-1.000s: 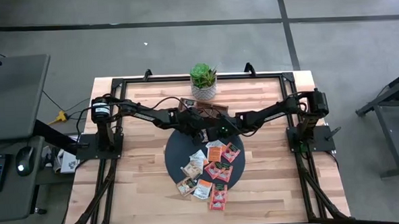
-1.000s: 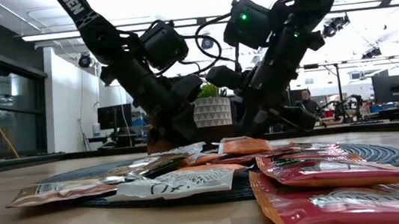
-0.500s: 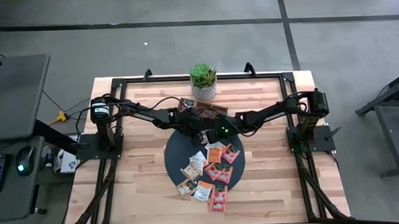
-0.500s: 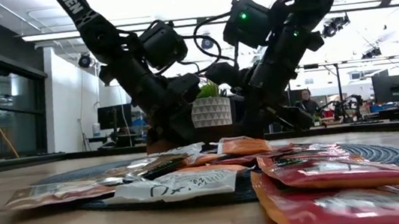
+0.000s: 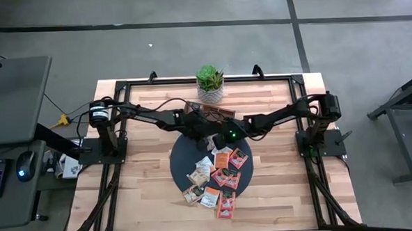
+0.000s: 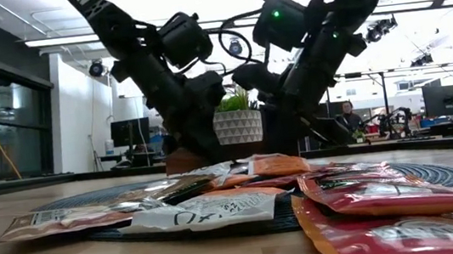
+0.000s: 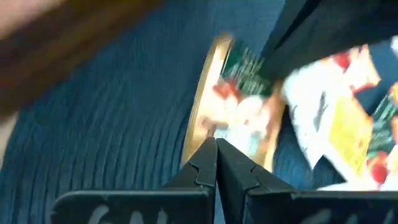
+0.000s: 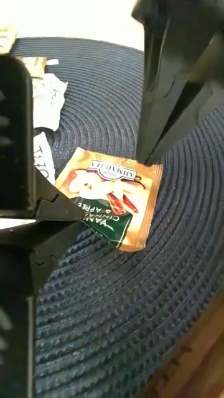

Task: Pick & Place Tea
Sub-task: Put the brown tea bag into the left section of the wooden organizer

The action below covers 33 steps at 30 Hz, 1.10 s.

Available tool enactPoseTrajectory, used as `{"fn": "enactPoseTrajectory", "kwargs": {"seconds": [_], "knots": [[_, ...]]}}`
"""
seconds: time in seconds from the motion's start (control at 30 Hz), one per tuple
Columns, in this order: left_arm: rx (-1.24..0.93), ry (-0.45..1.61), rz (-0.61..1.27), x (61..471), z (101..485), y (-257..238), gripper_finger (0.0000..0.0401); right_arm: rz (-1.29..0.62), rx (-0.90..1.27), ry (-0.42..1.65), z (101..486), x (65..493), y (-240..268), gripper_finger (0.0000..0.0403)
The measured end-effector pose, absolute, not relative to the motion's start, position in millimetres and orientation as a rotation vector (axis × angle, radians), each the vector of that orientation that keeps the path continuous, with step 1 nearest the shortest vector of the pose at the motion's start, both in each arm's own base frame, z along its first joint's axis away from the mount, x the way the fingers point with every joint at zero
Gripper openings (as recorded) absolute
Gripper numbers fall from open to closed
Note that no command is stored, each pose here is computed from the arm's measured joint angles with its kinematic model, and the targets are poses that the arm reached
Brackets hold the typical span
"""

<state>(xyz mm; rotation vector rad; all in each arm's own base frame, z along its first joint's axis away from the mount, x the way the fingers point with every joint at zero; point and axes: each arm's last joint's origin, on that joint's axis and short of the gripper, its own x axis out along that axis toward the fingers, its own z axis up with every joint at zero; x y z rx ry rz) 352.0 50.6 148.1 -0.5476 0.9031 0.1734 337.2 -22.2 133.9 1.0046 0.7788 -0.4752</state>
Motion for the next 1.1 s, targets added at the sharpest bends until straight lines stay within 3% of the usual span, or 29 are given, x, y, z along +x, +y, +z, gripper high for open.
{"fn": "enactPoseTrajectory", "kwargs": {"seconds": [0.4, 0.77, 1.1], "knots": [[-0.526, 0.911, 0.174, 359.3, 165.5, 55.7, 0.0001, -0.34, 0.874, 0.784, 158.1, 330.8, -21.4, 0.0], [-0.512, 0.807, 0.256, 332.5, 219.6, 91.6, 0.0001, -0.315, 0.708, 0.818, 171.6, 323.6, -23.6, 0.0], [-0.591, 0.788, 0.15, 323.9, 228.8, 101.1, 0.0001, -0.288, 0.298, 0.911, 231.6, 340.9, -37.5, 0.0]]}}
